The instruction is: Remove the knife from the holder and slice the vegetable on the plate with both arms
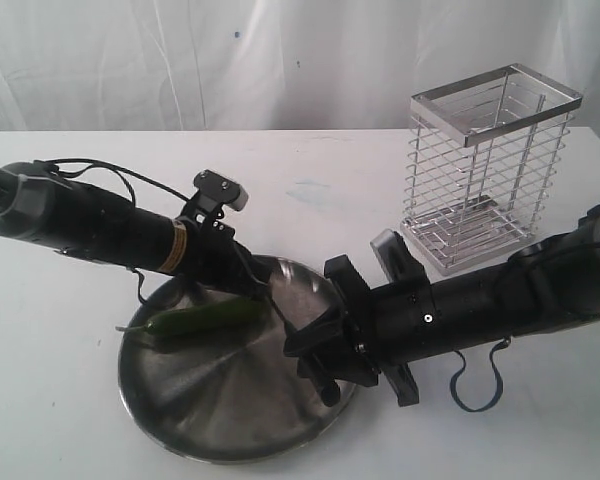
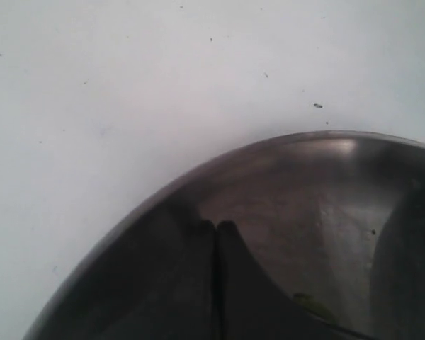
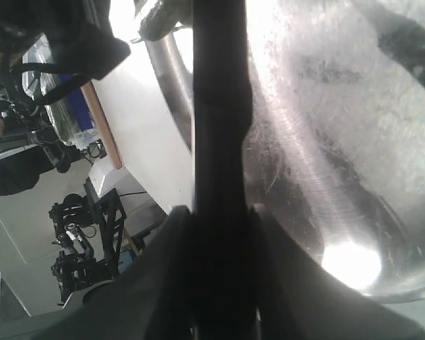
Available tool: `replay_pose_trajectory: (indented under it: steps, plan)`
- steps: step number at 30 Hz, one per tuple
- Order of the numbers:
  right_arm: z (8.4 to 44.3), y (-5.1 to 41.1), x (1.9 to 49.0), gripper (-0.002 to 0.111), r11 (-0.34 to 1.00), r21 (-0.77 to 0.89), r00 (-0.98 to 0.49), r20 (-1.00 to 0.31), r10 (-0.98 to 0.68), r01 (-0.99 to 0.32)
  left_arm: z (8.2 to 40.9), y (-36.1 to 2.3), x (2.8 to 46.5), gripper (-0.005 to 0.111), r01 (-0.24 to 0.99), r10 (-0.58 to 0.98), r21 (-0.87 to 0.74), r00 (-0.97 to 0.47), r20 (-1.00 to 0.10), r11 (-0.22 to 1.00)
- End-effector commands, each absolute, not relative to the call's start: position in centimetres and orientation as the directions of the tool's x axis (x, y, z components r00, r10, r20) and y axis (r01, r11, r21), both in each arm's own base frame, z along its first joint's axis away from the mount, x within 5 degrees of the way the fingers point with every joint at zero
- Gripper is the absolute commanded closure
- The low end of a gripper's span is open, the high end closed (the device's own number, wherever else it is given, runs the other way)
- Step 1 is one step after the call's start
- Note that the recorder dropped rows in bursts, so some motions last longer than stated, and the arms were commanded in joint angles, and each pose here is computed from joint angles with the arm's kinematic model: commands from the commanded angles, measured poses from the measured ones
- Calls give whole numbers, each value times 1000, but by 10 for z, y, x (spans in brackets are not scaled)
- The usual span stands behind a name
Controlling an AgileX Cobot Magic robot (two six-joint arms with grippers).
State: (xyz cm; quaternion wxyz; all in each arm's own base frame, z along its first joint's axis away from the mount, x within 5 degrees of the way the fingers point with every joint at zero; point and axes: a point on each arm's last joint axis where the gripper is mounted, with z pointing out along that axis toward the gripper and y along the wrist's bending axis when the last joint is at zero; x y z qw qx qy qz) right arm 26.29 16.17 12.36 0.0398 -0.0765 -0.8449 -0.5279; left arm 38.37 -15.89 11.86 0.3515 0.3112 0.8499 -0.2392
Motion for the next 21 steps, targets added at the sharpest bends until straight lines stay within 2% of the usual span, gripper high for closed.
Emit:
replay_pose_trajectory:
  steps: [1,5,13,17,21]
  plan:
    - [125,160,265,108,423,900,-994,87,68,108,124,-161,385,106,728,393,-156,-523,-756,668]
    - [125,160,265,108,428,901,-997,59,58,78,155,-158,386,106,729,377,-110,-469,-799,675]
    - [127,160,264,108,430,901,-998,47,45,62,216,-156,376,106,730,278,-131,-411,-868,671]
    - [135,159,259,108,446,892,-997,-60,-40,-71,236,-154,368,106,727,260,-141,-410,-874,672]
    - [145,160,252,108,457,882,-993,-92,-80,-118,247,-148,362,106,668,215,-172,-455,-864,724]
